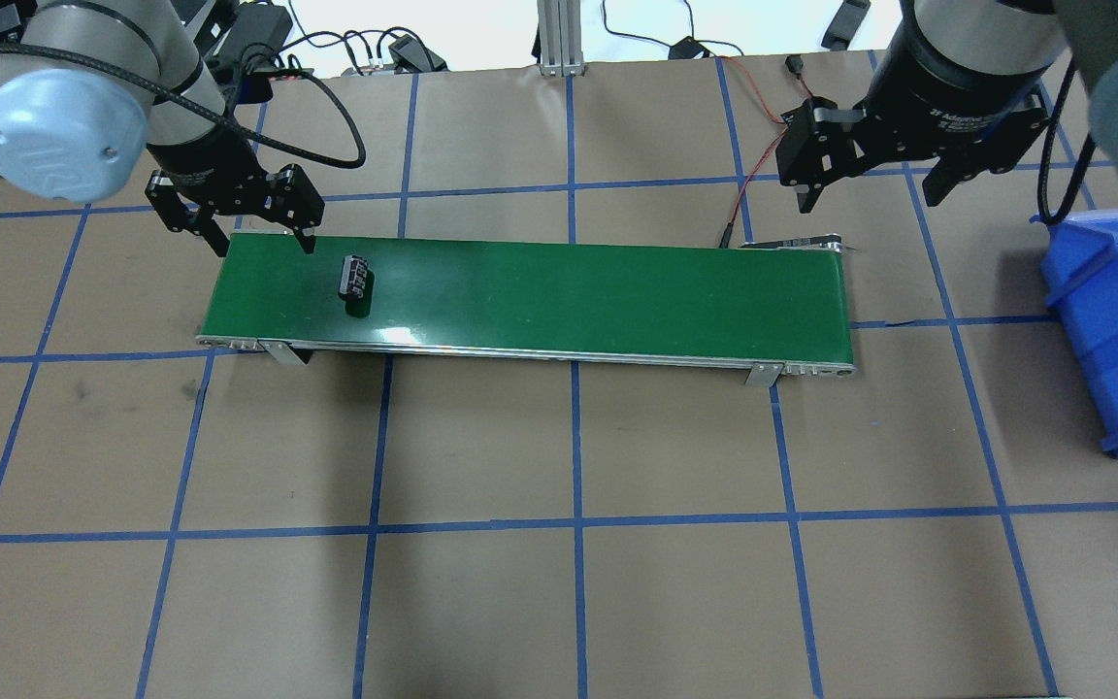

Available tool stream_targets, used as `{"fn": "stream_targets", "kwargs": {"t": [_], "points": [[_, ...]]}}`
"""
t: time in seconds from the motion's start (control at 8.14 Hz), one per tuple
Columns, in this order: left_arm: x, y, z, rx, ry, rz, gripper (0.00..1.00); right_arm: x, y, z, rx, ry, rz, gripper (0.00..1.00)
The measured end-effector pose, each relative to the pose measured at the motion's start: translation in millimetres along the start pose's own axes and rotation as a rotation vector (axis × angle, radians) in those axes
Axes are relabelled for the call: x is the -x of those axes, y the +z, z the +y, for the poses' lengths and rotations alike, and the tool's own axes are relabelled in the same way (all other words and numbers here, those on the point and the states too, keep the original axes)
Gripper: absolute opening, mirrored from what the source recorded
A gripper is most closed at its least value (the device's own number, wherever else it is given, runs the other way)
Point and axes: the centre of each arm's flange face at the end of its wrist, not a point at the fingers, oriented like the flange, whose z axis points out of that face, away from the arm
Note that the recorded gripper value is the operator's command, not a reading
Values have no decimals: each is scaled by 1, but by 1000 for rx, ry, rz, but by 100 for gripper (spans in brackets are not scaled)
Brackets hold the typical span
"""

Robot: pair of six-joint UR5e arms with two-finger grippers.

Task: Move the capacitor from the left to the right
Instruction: 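Raise the left gripper while the right gripper moves over the belt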

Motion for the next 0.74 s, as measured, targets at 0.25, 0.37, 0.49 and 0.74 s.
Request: {"fn": "stream_targets", "kwargs": {"t": [0.25,0.37,0.49,0.74], "points": [[-16,-61,49,-34,-23,1,100,0,0,0,0,0,-1,100],[-19,-78,64,-55,-27,3,100,0,0,0,0,0,-1,100],[-20,-87,71,-70,-28,4,100,0,0,0,0,0,-1,100],[-19,-96,64,-157,-27,1,100,1,1,1,3,1,0,100]]}}
